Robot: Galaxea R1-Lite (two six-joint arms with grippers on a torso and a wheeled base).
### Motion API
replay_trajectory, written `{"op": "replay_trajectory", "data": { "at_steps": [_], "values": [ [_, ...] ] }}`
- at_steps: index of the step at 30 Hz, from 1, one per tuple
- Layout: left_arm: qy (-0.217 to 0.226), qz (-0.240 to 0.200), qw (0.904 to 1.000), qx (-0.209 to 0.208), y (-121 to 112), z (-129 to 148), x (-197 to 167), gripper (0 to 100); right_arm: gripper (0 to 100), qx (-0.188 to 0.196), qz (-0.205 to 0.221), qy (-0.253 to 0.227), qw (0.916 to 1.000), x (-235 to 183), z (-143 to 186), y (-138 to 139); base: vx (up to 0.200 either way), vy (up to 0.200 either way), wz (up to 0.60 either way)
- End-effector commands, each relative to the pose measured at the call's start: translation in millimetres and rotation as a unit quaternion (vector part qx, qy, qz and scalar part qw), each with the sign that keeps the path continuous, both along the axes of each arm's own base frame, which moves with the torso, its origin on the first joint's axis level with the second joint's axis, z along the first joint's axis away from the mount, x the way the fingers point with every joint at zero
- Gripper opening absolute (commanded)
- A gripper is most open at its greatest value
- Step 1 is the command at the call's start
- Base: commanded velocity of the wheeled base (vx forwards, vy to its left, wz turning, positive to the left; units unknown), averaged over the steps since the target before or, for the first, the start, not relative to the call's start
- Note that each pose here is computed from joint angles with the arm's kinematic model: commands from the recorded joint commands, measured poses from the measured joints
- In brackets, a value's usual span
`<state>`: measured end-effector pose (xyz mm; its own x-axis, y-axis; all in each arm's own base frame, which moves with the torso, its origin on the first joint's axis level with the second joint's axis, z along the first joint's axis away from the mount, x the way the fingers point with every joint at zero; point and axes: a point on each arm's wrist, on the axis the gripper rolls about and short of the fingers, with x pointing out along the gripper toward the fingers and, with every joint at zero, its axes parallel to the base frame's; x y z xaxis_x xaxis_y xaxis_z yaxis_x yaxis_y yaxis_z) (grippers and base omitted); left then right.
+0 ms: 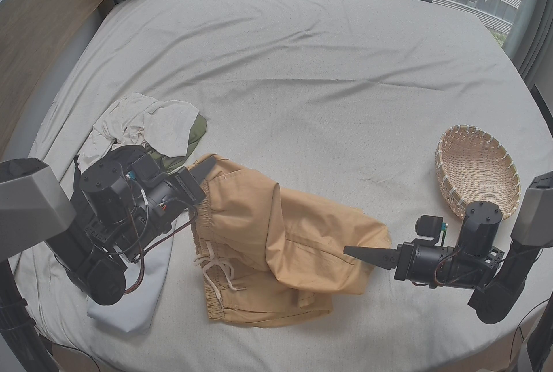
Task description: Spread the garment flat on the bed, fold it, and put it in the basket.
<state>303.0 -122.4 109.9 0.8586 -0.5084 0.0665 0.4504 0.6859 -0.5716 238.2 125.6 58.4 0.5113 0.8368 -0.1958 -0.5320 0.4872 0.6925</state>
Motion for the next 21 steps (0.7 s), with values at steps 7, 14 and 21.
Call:
{"op": "replay_trajectory", "data": {
  "at_steps": [7,14,21],
  "values": [
    [0.000,0.002,1.0000,0.000,0.8,0.3,-0.5,0,100,-0.027,-0.045,-0.007,0.9986,7.7,-10.4,-4.2,0.000,0.000,0.00],
    [-0.001,0.007,1.0000,-0.001,3.9,0.6,1.1,0,0,-0.020,-0.054,-0.018,0.9982,0.7,1.8,-11.8,0.000,0.000,0.00],
    [-0.006,0.017,0.9998,-0.003,8.4,2.2,6.6,0,0,-0.010,-0.081,-0.038,0.9960,-6.0,18.5,-31.2,0.000,0.000,0.00]
  ]
}}
